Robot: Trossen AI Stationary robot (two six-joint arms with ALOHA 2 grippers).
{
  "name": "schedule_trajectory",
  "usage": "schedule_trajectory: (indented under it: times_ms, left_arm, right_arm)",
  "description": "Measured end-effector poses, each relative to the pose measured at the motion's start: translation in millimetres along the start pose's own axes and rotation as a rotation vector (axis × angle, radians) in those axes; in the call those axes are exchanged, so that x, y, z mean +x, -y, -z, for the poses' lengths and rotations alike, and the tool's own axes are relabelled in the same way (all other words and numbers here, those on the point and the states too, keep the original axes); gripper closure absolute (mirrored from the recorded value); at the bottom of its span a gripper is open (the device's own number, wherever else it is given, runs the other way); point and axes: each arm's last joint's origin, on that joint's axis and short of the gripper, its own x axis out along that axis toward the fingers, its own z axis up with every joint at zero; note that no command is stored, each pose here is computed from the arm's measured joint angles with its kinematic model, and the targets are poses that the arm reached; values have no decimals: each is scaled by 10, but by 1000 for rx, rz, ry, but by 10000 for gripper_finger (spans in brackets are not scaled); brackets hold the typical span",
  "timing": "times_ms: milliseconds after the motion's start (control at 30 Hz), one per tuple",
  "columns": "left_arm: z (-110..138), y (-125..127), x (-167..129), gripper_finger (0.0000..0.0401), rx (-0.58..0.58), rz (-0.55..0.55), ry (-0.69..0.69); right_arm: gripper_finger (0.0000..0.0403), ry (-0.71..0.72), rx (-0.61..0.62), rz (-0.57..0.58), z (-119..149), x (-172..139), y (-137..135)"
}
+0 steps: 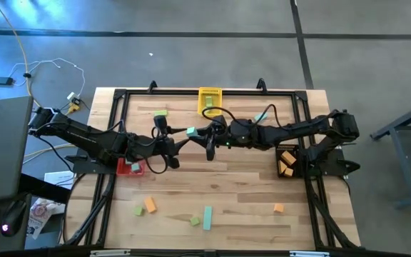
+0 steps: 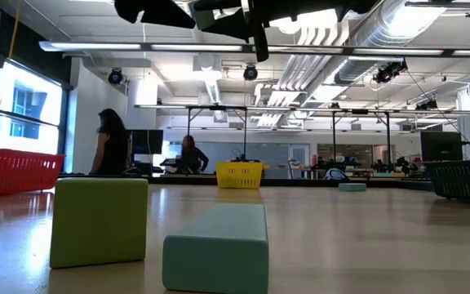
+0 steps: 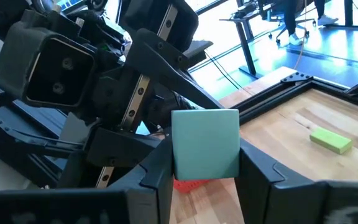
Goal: Sort & place blocks by color
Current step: Put the blue block into the red bin
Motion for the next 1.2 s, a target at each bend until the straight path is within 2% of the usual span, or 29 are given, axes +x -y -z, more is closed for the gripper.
schedule_trajectory:
  times_ms: [200,933,1200]
  left_arm:
    - [-1,2,0,236,-49,7,3]
    - [21,-18,15,236,-91,-22,-20]
    - [29,-49,11,236,-129,-132,-56]
  right_arm:
    - [296,-2,-7,7,1,1,8]
    - [289,-10,-26,14,14,5,15]
    - [292,-5,-27,29,13,5,20]
